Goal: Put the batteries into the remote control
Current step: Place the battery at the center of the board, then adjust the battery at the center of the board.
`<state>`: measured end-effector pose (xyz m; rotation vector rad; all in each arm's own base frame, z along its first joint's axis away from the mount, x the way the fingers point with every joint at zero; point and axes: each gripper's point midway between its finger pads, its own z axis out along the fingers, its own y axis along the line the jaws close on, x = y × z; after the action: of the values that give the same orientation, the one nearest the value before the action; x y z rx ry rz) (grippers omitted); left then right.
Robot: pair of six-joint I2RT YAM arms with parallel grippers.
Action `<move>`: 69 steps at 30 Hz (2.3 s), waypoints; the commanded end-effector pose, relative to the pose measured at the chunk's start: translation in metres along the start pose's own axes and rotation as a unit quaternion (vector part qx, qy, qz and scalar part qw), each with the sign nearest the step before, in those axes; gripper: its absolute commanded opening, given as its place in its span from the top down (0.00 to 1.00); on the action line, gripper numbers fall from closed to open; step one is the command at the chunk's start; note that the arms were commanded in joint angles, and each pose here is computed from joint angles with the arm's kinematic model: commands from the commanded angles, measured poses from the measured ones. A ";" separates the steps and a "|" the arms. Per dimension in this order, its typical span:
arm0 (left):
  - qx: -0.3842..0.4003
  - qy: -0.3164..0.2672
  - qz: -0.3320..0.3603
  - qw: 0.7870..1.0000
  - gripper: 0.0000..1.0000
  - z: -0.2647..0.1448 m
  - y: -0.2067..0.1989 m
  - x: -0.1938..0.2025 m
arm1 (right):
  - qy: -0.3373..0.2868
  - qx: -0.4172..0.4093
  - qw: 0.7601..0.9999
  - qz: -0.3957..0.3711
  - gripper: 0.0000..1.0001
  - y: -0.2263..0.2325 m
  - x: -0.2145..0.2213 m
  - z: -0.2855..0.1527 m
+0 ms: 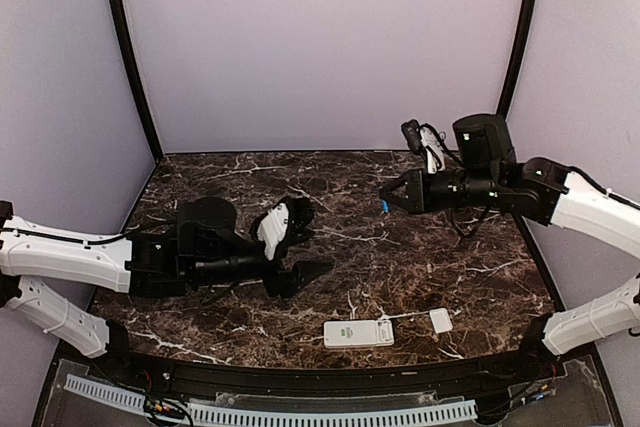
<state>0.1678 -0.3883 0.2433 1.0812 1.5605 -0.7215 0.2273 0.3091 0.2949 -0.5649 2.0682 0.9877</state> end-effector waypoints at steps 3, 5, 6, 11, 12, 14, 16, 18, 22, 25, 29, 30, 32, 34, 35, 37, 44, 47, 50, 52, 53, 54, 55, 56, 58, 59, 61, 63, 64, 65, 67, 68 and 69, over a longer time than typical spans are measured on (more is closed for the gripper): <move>-0.043 0.085 -0.022 0.995 0.31 -0.006 0.013 0.058 | 0.214 0.219 0.943 0.129 1.00 -0.144 0.111 0.007; -0.048 0.094 -0.018 0.994 0.31 -0.007 0.015 0.063 | 0.245 0.237 0.929 0.142 1.00 -0.168 0.126 0.016; -0.051 0.102 -0.015 0.993 0.31 -0.008 0.016 0.067 | 0.257 0.242 0.924 0.145 1.00 -0.177 0.133 0.021; -0.057 0.131 -0.007 0.990 0.31 -0.009 0.017 0.089 | 0.330 0.262 0.898 0.131 1.00 -0.209 0.164 0.048; -0.057 0.134 -0.007 0.989 0.30 -0.009 0.017 0.092 | 0.345 0.246 0.897 0.128 1.00 -0.208 0.171 0.055; -0.055 0.144 -0.010 0.988 0.30 -0.008 0.016 0.101 | 0.363 0.221 0.898 0.112 1.00 -0.205 0.178 0.067; -0.055 0.149 -0.012 0.987 0.30 -0.008 0.015 0.106 | 0.376 0.210 0.899 0.076 1.00 -0.201 0.180 0.075; -0.057 0.152 -0.013 0.987 0.30 -0.008 0.016 0.109 | 0.389 0.197 0.900 0.018 1.00 -0.188 0.182 0.085; -0.068 0.145 -0.003 0.987 0.30 -0.010 0.020 0.111 | 0.447 0.065 0.885 -0.109 1.00 -0.132 0.217 0.109; -0.077 0.144 0.005 0.987 0.30 -0.012 0.023 0.111 | 0.500 -0.003 0.842 -0.204 1.00 -0.100 0.248 0.109; -0.083 0.133 0.005 0.988 0.29 -0.016 0.026 0.104 | 0.528 -0.002 0.802 -0.281 1.00 -0.105 0.255 0.109; -0.086 0.131 0.004 0.988 0.29 -0.018 0.027 0.104 | 0.534 0.010 0.791 -0.300 1.00 -0.111 0.255 0.108; -0.089 0.122 0.002 0.988 0.29 -0.020 0.028 0.101 | 0.548 0.033 0.767 -0.332 1.00 -0.123 0.254 0.105; -0.092 0.116 0.002 0.989 0.29 -0.022 0.029 0.098 | 0.551 0.041 0.750 -0.362 1.00 -0.128 0.251 0.104; -0.093 0.113 0.002 0.989 0.29 -0.024 0.030 0.096 | 0.552 0.041 0.743 -0.376 0.98 -0.128 0.249 0.104; -0.095 0.110 0.003 0.989 0.27 -0.026 0.030 0.095 | 0.549 0.022 0.735 -0.398 0.83 -0.121 0.248 0.104; -0.099 0.113 0.007 0.989 0.23 -0.029 0.032 0.098 | 0.551 0.000 0.714 -0.433 0.65 -0.103 0.245 0.103; -0.095 0.113 0.007 0.989 0.22 -0.030 0.030 0.099 | 0.535 0.008 0.719 -0.443 0.63 -0.090 0.234 0.106; -0.093 0.113 0.006 0.989 0.22 -0.030 0.030 0.099 | 0.493 0.055 0.744 -0.448 0.62 -0.083 0.200 0.113; -0.093 0.111 0.004 0.989 0.21 -0.030 0.030 0.097 | 0.466 0.094 0.757 -0.449 0.62 -0.081 0.175 0.113; -0.091 0.109 0.003 0.990 0.21 -0.030 0.029 0.096 | 0.452 0.111 0.763 -0.449 0.62 -0.080 0.163 0.111; -0.085 0.105 0.003 0.991 0.20 -0.031 0.027 0.093 | 0.439 0.124 0.768 -0.450 0.62 -0.078 0.152 0.109; -0.082 0.104 0.004 0.991 0.18 -0.031 0.026 0.092 | 0.423 0.136 0.775 -0.450 0.62 -0.075 0.141 0.106; -0.076 0.099 0.003 0.992 0.18 -0.033 0.025 0.089 | 0.404 0.150 0.782 -0.450 0.61 -0.073 0.129 0.103; -0.074 0.091 0.002 0.993 0.16 -0.035 0.024 0.083 | 0.352 0.191 0.803 -0.441 0.58 -0.070 0.098 0.097; -0.074 0.089 0.001 0.993 0.14 -0.037 0.025 0.082 | 0.322 0.218 0.817 -0.426 0.55 -0.072 0.081 0.094; -0.083 0.076 -0.008 0.994 0.09 -0.043 0.028 0.076 | 0.235 0.295 0.857 -0.350 0.31 -0.083 0.041 0.084; -0.091 0.066 -0.017 0.994 0.03 -0.047 0.031 0.073 | 0.156 0.331 0.890 -0.273 0.05 -0.095 0.019 0.074; -0.093 0.064 -0.019 0.993 0.01 -0.048 0.031 0.074 | 0.126 0.325 0.909 -0.227 0.02 -0.098 0.014 0.072; -0.093 0.059 -0.023 0.994 0.01 -0.050 0.031 0.072 | 0.106 0.304 0.932 -0.169 0.02 -0.098 0.013 0.070; -0.100 0.060 -0.037 0.992 0.01 -0.053 0.033 0.073 | 0.095 0.240 0.966 -0.033 0.08 -0.090 0.019 0.071; -0.111 0.066 -0.042 0.991 0.01 -0.054 0.037 0.077 | 0.098 0.206 0.973 0.033 0.14 -0.081 0.026 0.073; -0.117 0.067 -0.050 0.990 0.01 -0.056 0.039 0.077 | 0.103 0.182 0.974 0.084 0.21 -0.073 0.034 0.074</move>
<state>0.1732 -0.3158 0.1970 0.9642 1.7109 -0.5431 0.3036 0.2970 0.2109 -0.7724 2.2541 0.1093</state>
